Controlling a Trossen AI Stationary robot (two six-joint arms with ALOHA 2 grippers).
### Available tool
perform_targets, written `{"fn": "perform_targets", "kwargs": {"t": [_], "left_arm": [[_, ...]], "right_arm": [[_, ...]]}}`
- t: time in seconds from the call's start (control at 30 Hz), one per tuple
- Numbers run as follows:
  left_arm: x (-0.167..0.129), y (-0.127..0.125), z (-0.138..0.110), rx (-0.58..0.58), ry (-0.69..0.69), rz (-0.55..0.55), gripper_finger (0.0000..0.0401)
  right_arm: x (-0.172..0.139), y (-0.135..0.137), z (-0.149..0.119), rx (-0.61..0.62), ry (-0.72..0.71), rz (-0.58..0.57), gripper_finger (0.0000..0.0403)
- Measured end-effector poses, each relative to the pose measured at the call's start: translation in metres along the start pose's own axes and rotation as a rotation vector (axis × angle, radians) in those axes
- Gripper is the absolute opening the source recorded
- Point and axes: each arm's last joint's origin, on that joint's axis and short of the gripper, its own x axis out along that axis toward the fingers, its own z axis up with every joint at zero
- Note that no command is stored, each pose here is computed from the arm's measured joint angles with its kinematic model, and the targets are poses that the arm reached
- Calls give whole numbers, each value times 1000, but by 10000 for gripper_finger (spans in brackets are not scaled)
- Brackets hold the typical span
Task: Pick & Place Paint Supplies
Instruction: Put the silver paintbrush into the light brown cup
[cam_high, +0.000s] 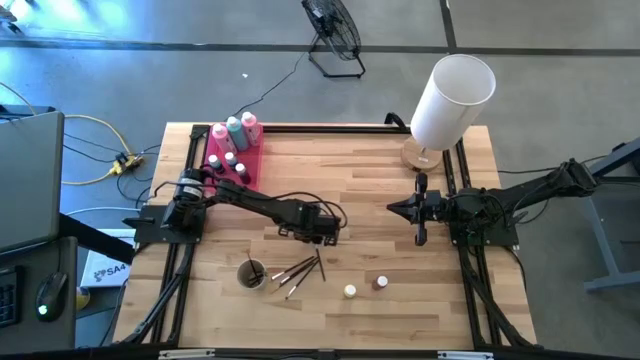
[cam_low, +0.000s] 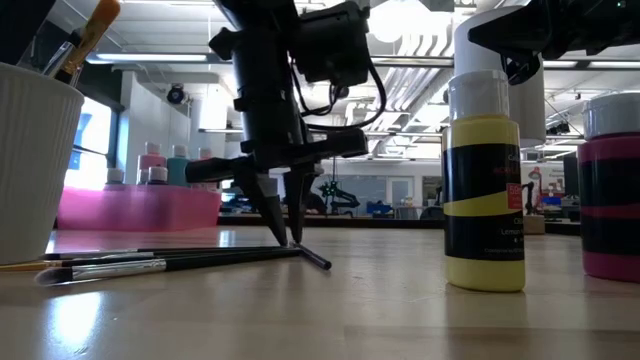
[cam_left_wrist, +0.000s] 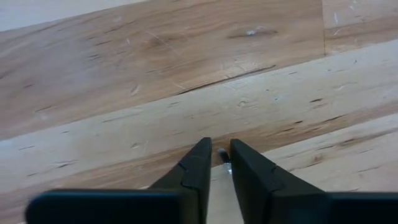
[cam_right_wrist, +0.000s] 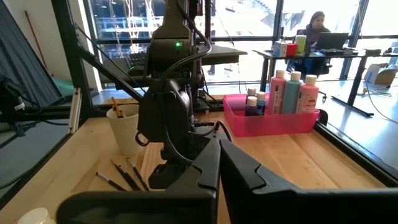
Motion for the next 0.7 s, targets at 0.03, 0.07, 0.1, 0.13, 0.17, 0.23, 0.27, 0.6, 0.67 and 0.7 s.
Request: {"fn": "perform_targets", "kwargs": {"t": [0.03, 0.07, 0.1, 0.13, 0.17, 0.23, 0.27, 0.6, 0.67, 0.7], "left_arm": [[0, 0, 0, 0, -2, 1, 45], [0, 0, 0, 1, -3, 3, 36], [0, 1, 0, 1, -3, 5, 28], [0, 1, 0, 6, -3, 6, 20], [0, 1, 0, 19, -3, 6, 13], [0, 1, 0, 39, -3, 5, 4], [0, 1, 0, 44, -3, 5, 3], [-7, -6, 2, 254, -14, -2, 1], [-11, -11, 3, 294, -34, 2, 1], [-14, -14, 4, 311, -49, -9, 0]], "right_arm": [[0, 0, 0, 0, 0, 0, 3], [0, 0, 0, 0, 0, 0, 3], [0, 0, 0, 0, 0, 0, 3], [0, 0, 0, 0, 0, 0, 3], [0, 0, 0, 0, 0, 0, 3], [0, 0, 0, 0, 0, 0, 3], [0, 0, 0, 0, 0, 0, 3], [0, 0, -1, -3, 7, 0, 3], [0, 0, -1, -3, 8, 0, 3], [0, 0, -1, -3, 9, 0, 3]]}}
